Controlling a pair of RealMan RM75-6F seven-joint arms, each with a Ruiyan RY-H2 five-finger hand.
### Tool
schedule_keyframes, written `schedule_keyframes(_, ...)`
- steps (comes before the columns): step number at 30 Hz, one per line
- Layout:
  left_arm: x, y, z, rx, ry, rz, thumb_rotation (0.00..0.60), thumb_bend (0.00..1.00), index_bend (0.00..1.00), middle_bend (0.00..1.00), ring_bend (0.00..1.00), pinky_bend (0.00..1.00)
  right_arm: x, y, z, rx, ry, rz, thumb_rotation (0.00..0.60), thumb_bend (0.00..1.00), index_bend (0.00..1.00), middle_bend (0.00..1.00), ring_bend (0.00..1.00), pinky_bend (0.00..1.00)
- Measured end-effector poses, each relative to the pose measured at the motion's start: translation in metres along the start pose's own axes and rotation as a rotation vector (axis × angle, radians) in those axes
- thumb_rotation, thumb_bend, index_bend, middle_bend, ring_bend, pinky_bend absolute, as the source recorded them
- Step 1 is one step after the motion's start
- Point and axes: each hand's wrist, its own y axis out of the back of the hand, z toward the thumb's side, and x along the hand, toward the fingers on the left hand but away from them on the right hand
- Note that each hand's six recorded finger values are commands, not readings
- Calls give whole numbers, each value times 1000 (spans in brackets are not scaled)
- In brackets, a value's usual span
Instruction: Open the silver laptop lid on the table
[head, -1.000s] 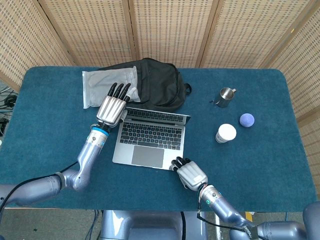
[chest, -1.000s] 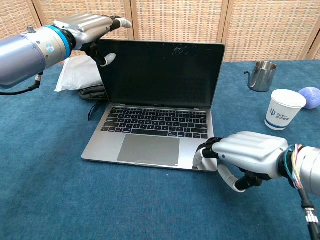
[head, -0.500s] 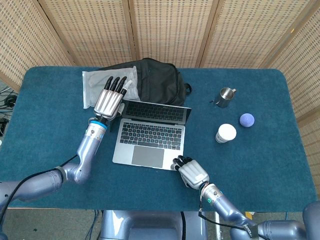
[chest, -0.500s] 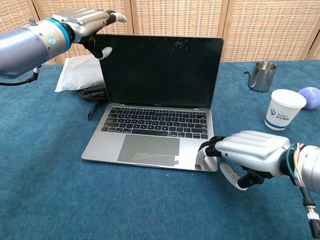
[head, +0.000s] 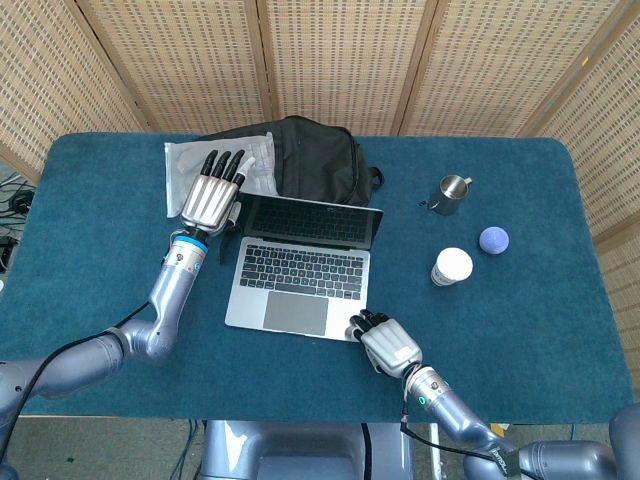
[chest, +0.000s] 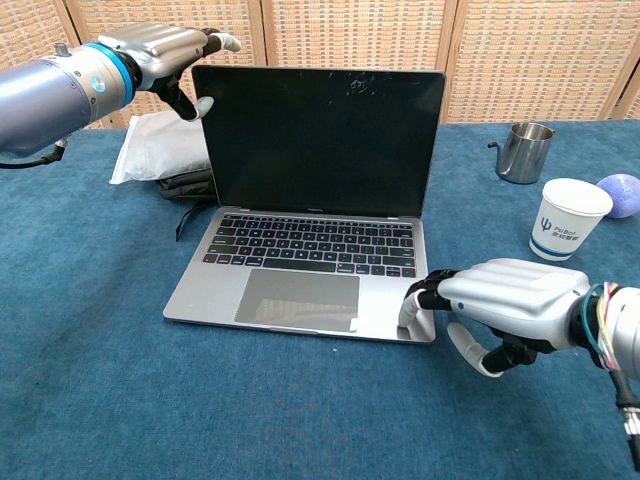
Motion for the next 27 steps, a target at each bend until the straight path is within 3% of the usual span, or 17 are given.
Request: schedule_keyframes(27,7,4,-11,19,40,14,600,516,0,0,0,0,3,-5,-4,22,-8,18,600,865,204,148,83,195)
